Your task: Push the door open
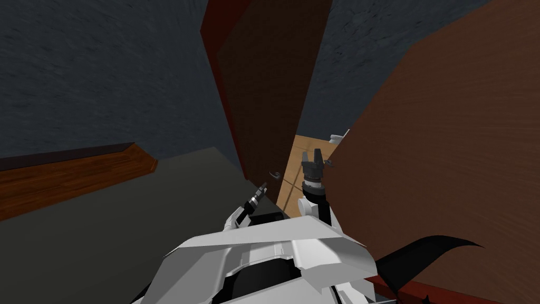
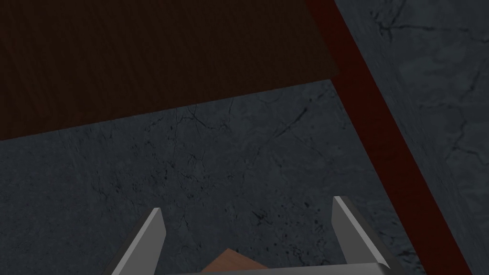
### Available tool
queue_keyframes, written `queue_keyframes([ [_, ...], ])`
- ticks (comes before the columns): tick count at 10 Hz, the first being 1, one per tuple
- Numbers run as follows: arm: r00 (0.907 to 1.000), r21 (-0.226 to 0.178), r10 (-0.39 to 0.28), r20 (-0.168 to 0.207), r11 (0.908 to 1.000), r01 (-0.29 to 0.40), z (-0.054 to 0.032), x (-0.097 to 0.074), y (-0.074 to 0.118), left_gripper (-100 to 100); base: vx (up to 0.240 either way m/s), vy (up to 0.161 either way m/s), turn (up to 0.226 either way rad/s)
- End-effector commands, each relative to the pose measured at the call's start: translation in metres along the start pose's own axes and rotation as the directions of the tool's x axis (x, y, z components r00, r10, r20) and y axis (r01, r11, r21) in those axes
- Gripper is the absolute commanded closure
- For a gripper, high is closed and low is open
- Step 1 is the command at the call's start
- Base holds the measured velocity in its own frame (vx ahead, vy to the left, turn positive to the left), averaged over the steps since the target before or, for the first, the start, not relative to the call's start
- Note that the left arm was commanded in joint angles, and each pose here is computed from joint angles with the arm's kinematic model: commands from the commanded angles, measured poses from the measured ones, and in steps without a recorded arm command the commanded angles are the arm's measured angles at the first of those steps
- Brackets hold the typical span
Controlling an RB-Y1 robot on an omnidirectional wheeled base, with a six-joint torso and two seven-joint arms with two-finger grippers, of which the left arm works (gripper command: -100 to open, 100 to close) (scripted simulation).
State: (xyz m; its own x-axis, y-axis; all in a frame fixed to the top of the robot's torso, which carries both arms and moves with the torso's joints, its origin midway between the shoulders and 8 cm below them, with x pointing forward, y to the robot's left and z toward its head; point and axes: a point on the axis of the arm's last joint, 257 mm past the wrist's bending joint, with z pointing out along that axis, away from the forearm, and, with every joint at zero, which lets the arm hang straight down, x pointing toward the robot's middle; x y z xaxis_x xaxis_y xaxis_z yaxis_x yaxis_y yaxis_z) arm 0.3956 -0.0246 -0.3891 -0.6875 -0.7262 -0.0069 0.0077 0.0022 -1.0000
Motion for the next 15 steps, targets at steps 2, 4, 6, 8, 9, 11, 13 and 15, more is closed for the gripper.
queue_keyframes([
  [2,0.9999,-0.005,0.005,0.010,1.0000,-0.005,-0.0026,-0.003,0.003,-100,0.156,-0.130,-0.030],
  [4,0.9999,-0.006,0.004,0.017,1.0000,-0.004,-0.0027,-0.003,0.004,-100,0.155,-0.118,-0.036],
  [6,0.9997,-0.002,-0.003,0.024,1.0000,0.003,-0.0007,0.000,0.003,-100,0.180,-0.120,-0.041],
  [8,0.9997,-0.001,-0.005,0.024,1.0000,0.005,-0.0001,0.001,0.003,-100,0.112,-0.092,-0.013],
  [9,0.9997,-0.001,-0.005,0.024,1.0000,0.005,-0.0001,0.001,0.003,100,-0.005,0.007,0.002],
  [11,0.9997,-0.001,-0.005,0.024,1.0000,0.005,-0.0001,0.001,0.003,100,-0.012,0.019,-0.020],
  [13,0.9997,-0.001,-0.005,0.024,1.0000,0.005,-0.0001,0.001,0.003,100,0.000,0.000,0.000],
  [15,0.9990,-0.002,0.002,0.044,1.0000,-0.002,-0.0003,-0.009,0.002,100,0.034,-0.040,0.008],
])
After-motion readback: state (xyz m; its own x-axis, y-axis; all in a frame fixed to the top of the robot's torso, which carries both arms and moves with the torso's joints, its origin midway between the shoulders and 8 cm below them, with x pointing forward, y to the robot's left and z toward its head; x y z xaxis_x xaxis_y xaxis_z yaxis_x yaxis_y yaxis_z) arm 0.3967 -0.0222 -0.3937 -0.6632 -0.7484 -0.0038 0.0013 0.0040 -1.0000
